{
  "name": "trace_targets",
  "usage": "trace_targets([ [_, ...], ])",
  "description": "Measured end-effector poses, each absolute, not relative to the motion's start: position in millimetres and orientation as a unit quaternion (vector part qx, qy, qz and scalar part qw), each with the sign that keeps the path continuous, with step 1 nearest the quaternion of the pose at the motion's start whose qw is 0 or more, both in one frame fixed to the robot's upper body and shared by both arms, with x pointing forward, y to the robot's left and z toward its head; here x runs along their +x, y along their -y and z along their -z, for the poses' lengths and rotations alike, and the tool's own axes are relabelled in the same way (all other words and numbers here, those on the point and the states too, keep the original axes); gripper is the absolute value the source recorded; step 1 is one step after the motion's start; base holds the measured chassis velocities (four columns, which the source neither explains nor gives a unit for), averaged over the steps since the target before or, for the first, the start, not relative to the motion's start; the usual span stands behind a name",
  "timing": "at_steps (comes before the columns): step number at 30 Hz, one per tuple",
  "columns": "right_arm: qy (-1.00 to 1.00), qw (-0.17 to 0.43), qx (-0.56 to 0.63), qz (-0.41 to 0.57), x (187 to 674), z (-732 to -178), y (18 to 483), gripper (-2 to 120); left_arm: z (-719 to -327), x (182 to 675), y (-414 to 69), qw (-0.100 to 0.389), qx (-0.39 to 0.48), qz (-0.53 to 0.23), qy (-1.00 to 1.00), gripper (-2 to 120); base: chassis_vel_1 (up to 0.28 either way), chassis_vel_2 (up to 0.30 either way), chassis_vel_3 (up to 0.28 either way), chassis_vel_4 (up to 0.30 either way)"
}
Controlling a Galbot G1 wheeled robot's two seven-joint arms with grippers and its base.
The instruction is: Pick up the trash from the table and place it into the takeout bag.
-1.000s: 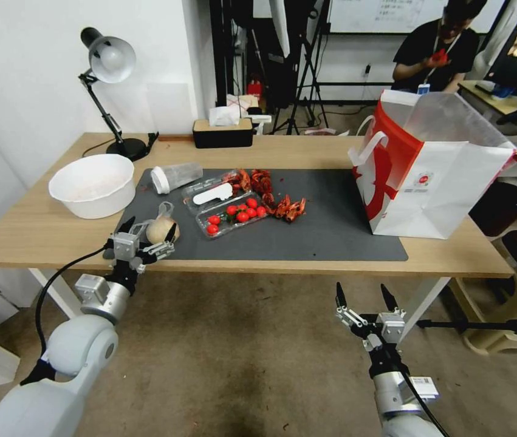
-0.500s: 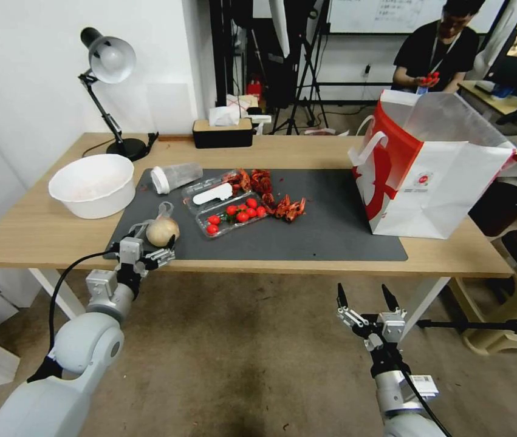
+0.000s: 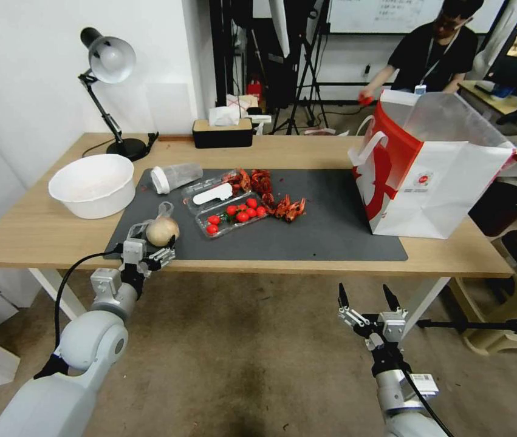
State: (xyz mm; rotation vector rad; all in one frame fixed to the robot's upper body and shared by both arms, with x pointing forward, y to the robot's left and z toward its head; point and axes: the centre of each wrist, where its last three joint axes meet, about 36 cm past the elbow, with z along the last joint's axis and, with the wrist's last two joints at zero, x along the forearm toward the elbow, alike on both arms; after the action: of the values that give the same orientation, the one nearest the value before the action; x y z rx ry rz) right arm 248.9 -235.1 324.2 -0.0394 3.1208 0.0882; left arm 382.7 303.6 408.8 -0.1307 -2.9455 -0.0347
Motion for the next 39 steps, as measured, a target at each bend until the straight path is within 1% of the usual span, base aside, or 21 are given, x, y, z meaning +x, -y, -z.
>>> trace_targets([
  [1,-0.999,0.01,-0.013,-0.028,248.9,-324.2,235.1,100,-408.8,382.7,-303.6,0.096,-0.044,0.012,0.994,66,0.0,0.0,0.0,0.0],
  [2,-0.999,0.009,-0.012,-0.028,249.1,-323.9,235.3,100,-408.7,383.4,-303.8,0.096,-0.044,0.011,0.994,62,0.0,0.0,0.0,0.0],
  [5,-1.0,0.009,-0.012,-0.028,249.3,-323.6,235.4,100,-408.2,384.6,-304.4,0.097,-0.043,0.01,0.994,47,0.0,0.0,0.0,0.0],
  [6,-1.0,0.009,-0.012,-0.028,249.3,-323.6,235.4,100,-408.2,384.6,-304.4,0.097,-0.043,0.01,0.994,47,0.0,0.0,0.0,0.0],
  [8,-1.0,0.009,-0.011,-0.027,249.8,-323.5,235.6,100,-407.2,386.0,-305.6,0.098,-0.043,0.011,0.994,34,0.0,0.0,0.0,0.0],
  [9,-1.0,0.009,-0.011,-0.027,249.8,-323.5,235.6,100,-407.2,386.0,-305.6,0.098,-0.043,0.011,0.994,34,0.0,0.0,0.0,0.0],
  [12,-1.0,0.009,-0.009,-0.027,250.5,-322.8,236.1,100,-404.3,387.2,-308.2,0.097,-0.043,0.009,0.994,19,0.0,0.0,0.0,0.0],
  [13,-1.0,0.009,-0.009,-0.027,250.5,-322.8,236.1,100,-404.3,387.2,-308.2,0.097,-0.043,0.009,0.994,19,0.0,0.0,0.0,0.0],
  [16,-1.0,0.007,-0.009,-0.026,250.3,-321.2,236.1,100,-402.8,387.7,-309.7,0.086,-0.046,0.003,0.995,6,0.0,0.0,0.0,0.0],
  [19,-1.0,0.006,-0.009,-0.026,250.5,-320.5,236.0,100,-402.0,386.8,-310.2,0.071,-0.053,-0.006,0.996,2,0.0,0.0,0.0,0.0],
  [21,-1.0,0.007,-0.009,-0.026,251.7,-320.7,235.7,100,-400.3,386.1,-312.2,0.028,-0.071,-0.025,0.997,1,0.0,0.0,0.0,0.0],
  [22,-1.0,0.007,-0.009,-0.026,251.7,-320.7,235.7,100,-400.3,386.1,-312.2,0.028,-0.071,-0.025,0.997,1,0.0,0.0,0.0,0.0],
  [23,-1.0,0.007,-0.01,-0.026,252.1,-320.8,235.3,100,-399.1,387.0,-313.3,-0.001,-0.082,-0.033,0.996,1,0.0,0.0,0.0,0.0],
  [25,-1.0,0.006,-0.01,-0.027,252.0,-320.7,234.6,100,-401.1,388.6,-315.2,-0.04,-0.11,-0.045,0.992,1,0.0,0.0,0.0,0.0],
  [26,-1.0,0.006,-0.01,-0.027,252.0,-320.7,234.6,100,-401.1,388.6,-315.2,-0.04,-0.11,-0.045,0.992,1,0.0,0.0,0.0,0.0],
  [29,-1.0,0.006,-0.011,-0.027,252.2,-320.5,234.3,100,-409.3,397.4,-316.6,-0.093,-0.165,-0.058,0.98,1,0.0,0.0,0.0,0.0],
  [30,-1.0,0.006,-0.011,-0.027,252.2,-320.5,234.3,100,-409.3,397.4,-316.6,-0.093,-0.165,-0.058,0.98,1,0.0,0.0,0.0,0.0],
  [32,-1.0,0.005,-0.011,-0.027,251.7,-320.3,234.0,100,-413.4,406.7,-317.8,-0.115,-0.201,-0.062,0.971,1,0.0,0.0,0.0,0.0],
  [34,-1.0,0.004,-0.011,-0.028,250.2,-320.1,233.3,100,-419.7,417.8,-316.2,-0.127,-0.236,-0.069,0.961,1,0.0,0.0,0.0,0.0],
  [35,-1.0,0.004,-0.011,-0.028,250.2,-320.1,233.3,100,-419.7,417.8,-316.2,-0.127,-0.236,-0.069,0.961,1,0.0,0.0,0.0,0.0],
  [39,-0.999,0.004,-0.011,-0.032,247.4,-321.7,231.2,100,-437.4,450.0,-302.6,-0.147,-0.29,-0.083,0.942,1,0.0,0.0,0.0,0.0],
])
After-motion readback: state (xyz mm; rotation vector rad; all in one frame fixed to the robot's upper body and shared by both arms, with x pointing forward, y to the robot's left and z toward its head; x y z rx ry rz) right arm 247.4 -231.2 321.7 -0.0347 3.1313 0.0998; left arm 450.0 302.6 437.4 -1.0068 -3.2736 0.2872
